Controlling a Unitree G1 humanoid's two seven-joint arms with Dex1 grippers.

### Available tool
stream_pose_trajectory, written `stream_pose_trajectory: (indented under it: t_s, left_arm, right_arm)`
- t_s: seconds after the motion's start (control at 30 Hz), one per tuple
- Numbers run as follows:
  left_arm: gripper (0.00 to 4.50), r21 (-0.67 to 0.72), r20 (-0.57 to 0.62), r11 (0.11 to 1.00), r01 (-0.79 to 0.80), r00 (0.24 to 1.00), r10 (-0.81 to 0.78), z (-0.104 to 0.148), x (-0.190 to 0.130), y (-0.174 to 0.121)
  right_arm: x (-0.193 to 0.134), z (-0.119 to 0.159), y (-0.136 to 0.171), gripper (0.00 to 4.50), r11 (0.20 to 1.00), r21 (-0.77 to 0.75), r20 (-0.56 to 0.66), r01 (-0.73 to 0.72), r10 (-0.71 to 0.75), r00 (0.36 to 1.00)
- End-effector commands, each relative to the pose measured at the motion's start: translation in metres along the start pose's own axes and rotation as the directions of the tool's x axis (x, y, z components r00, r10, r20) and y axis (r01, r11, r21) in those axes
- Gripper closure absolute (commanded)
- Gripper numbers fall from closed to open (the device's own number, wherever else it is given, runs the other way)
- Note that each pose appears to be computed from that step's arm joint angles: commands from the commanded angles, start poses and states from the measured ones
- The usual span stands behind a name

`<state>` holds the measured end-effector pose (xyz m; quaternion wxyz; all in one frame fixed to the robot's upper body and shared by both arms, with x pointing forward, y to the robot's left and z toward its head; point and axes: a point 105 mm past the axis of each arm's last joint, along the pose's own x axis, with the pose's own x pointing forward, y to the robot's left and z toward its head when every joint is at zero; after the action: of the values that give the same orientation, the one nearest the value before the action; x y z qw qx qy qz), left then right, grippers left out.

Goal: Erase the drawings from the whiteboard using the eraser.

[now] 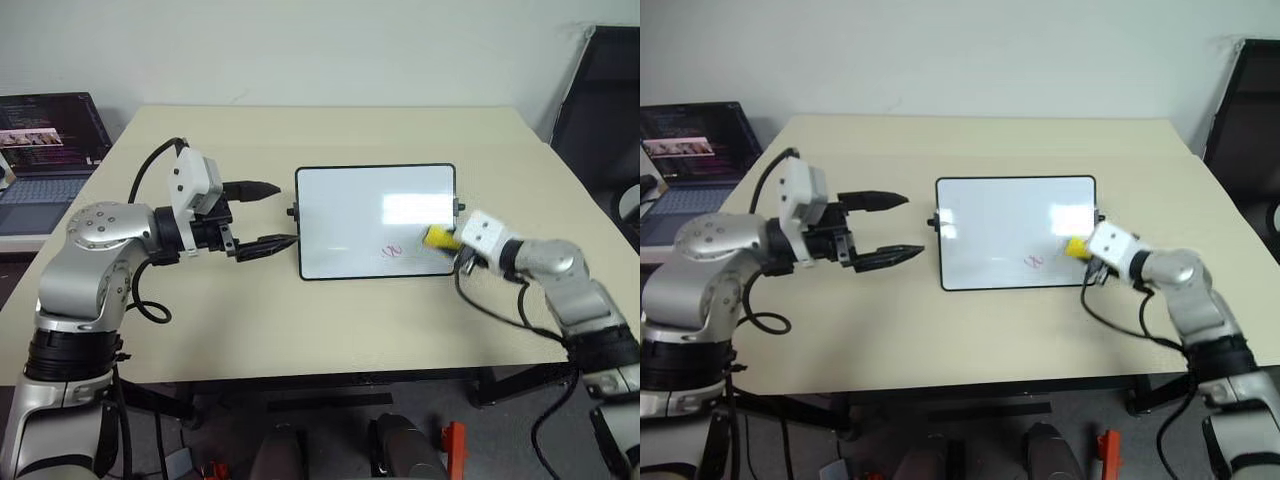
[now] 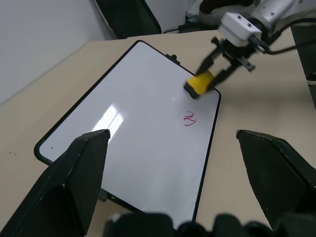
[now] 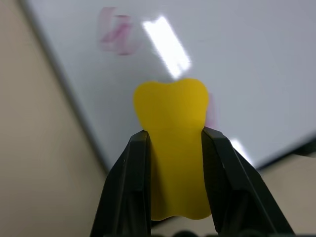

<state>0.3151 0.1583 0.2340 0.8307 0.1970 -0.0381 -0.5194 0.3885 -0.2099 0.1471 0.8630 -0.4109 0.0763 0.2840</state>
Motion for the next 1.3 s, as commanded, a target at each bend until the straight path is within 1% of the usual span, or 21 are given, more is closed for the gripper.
stream_pose_trajectory:
  t_s: [0.03, 0.1, 0.2, 0.3, 0.4, 0.5, 0.6, 0.67, 0.73, 0.77, 0.83, 1.0, 1.1, 1.2, 1.27, 1.3]
  left_arm:
    - [0.0, 0.045, 0.024, 0.999, -0.004, 1.0, 0.003, 0.01, -0.001, 0.003]
    - [0.0, 0.046, 0.025, 0.999, -0.004, 1.0, 0.003, 0.01, -0.001, 0.003]
    - [0.0, 0.047, 0.027, 0.999, -0.005, 1.0, 0.004, 0.01, -0.001, 0.003]
    - [0.0, 0.048, 0.026, 0.999, -0.007, 1.0, 0.005, 0.01, -0.002, 0.003]
    - [0.0, 0.05, 0.026, 0.999, -0.007, 1.0, 0.006, 0.01, -0.002, 0.003]
    - [0.0, 0.051, 0.027, 0.999, -0.006, 1.0, 0.004, 0.01, -0.002, 0.003]
    - [0.0, 0.052, 0.028, 0.999, -0.004, 1.0, 0.003, 0.01, -0.001, 0.004]
    - [0.0, 0.052, 0.029, 0.999, -0.004, 1.0, 0.003, 0.01, -0.001, 0.004]
    - [0.0, 0.051, 0.03, 0.999, -0.004, 1.0, 0.002, 0.01, 0.0, 0.004]
    - [0.0, 0.05, 0.03, 0.999, -0.003, 1.0, 0.002, 0.01, 0.0, 0.003]
    - [0.0, 0.049, 0.031, 0.999, -0.004, 1.0, 0.003, 0.01, 0.0, 0.003]
    - [0.0, 0.048, 0.028, 0.999, -0.007, 1.0, 0.006, 0.009, -0.002, 0.003]
    - [0.0, 0.047, 0.026, 0.999, -0.008, 1.0, 0.007, 0.009, -0.002, 0.003]
    - [0.0, 0.047, 0.027, 0.999, -0.009, 1.0, 0.007, 0.009, -0.002, 0.003]
    - [0.0, 0.047, 0.026, 0.999, -0.009, 1.0, 0.008, 0.01, -0.003, 0.004]
    - [0.0, 0.047, 0.026, 0.999, -0.01, 1.0, 0.008, 0.01, -0.003, 0.004]
  right_arm:
    - [-0.002, -0.025, -0.007, 3.46, 0.999, 0.002, -0.093, 0.046, -0.045, 0.995]
    - [0.0, -0.023, 0.002, 3.47, 1.0, 0.002, -0.082, 0.004, -0.004, 0.997]
    - [0.0, -0.017, 0.025, 3.48, 0.995, 0.015, -0.045, -0.097, 0.098, 0.994]
    - [-0.007, -0.012, 0.056, 3.48, 0.965, 0.031, -0.013, -0.259, 0.259, 0.966]
    - [-0.013, -0.013, 0.066, 3.49, 0.949, 0.043, -0.021, -0.313, 0.314, 0.949]
    - [-0.01, -0.017, 0.048, 3.49, 0.975, 0.042, -0.048, -0.22, 0.222, 0.974]
    - [-0.006, -0.02, 0.021, 3.49, 0.996, 0.018, -0.074, -0.093, 0.094, 0.993]
    - [-0.004, -0.023, 0.004, 3.49, 1.0, 0.008, -0.094, -0.011, 0.012, 0.995]
    - [-0.004, -0.024, -0.004, 3.49, 1.0, -0.001, -0.101, 0.025, -0.025, 0.995]
    - [-0.003, -0.024, -0.005, 3.49, 1.0, -0.001, -0.099, 0.028, -0.028, 0.995]
    - [-0.002, -0.024, 0.005, 3.5, 1.0, 0.003, -0.089, -0.019, 0.019, 0.996]
    - [-0.009, -0.014, 0.044, 3.5, 0.978, 0.04, -0.025, -0.205, 0.206, 0.978]
    - [-0.018, -0.01, 0.053, 3.5, 0.96, 0.067, -0.005, -0.272, 0.273, 0.962]
    - [-0.024, -0.007, 0.044, 3.5, 0.963, 0.096, 0.009, -0.253, 0.254, 0.967]
    - [-0.043, 0.018, 0.002, 3.5, 0.971, 0.176, 0.121, -0.164, 0.144, 0.982]
    - [-0.051, 0.027, -0.01, 3.5, 0.97, 0.198, 0.156, -0.143, 0.112, 0.981]
